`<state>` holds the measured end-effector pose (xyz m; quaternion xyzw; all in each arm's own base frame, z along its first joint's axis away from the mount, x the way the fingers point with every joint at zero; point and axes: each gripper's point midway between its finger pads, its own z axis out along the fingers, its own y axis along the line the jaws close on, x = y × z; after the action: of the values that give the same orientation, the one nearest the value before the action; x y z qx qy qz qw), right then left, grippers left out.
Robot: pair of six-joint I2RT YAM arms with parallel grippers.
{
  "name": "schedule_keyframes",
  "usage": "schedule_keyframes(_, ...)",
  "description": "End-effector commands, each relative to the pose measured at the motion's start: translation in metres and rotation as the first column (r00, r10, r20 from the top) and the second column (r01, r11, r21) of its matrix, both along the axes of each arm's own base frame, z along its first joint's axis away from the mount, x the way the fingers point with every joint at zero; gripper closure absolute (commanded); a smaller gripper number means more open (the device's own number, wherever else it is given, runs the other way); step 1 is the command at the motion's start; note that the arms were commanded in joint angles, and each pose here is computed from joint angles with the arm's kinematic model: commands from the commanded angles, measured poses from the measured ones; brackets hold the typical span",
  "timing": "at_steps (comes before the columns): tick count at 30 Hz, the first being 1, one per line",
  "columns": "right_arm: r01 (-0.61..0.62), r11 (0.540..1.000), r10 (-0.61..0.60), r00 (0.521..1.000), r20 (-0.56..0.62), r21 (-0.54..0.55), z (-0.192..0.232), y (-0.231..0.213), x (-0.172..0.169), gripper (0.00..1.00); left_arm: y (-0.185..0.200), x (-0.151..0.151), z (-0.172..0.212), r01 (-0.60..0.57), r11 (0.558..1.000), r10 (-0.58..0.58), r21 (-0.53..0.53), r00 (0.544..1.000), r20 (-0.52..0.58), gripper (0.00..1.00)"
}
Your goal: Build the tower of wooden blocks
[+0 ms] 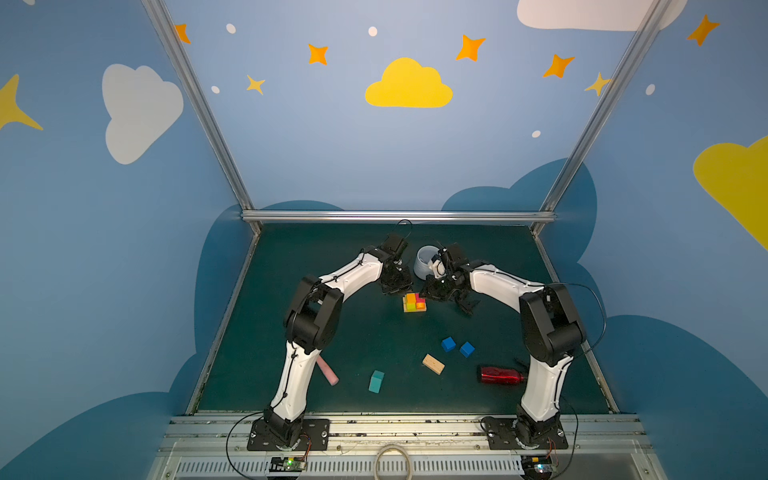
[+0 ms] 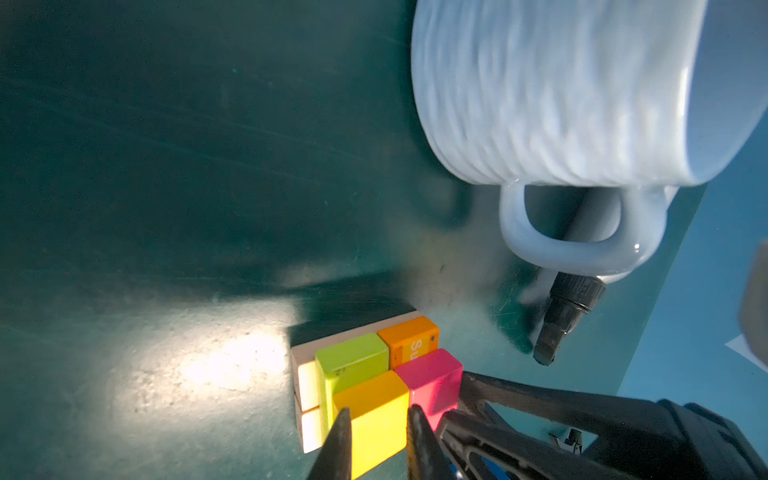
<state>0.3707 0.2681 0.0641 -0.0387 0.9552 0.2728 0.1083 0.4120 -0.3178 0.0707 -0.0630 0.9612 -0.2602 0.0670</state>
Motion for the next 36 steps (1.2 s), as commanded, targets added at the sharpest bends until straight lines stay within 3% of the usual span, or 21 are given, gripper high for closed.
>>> schedule_keyframes(1,-0.009,1.0,0.009,1.0,0.005,0.012,0.0116,0.0015,-0.0076,0.76,0.0007,-0.0003,-0.0011,0.007,1.0,-0.007,0.014,1.0,-0.005,0.75)
schedule_keyframes(36,-0.006,1.0,0.006,1.0,0.011,0.004,0.0129,0.0014,-0.0063,0.74,0.0051,-0.0011,0.0077,0.005,1.0,-0.005,0.024,1.0,0.015,0.73)
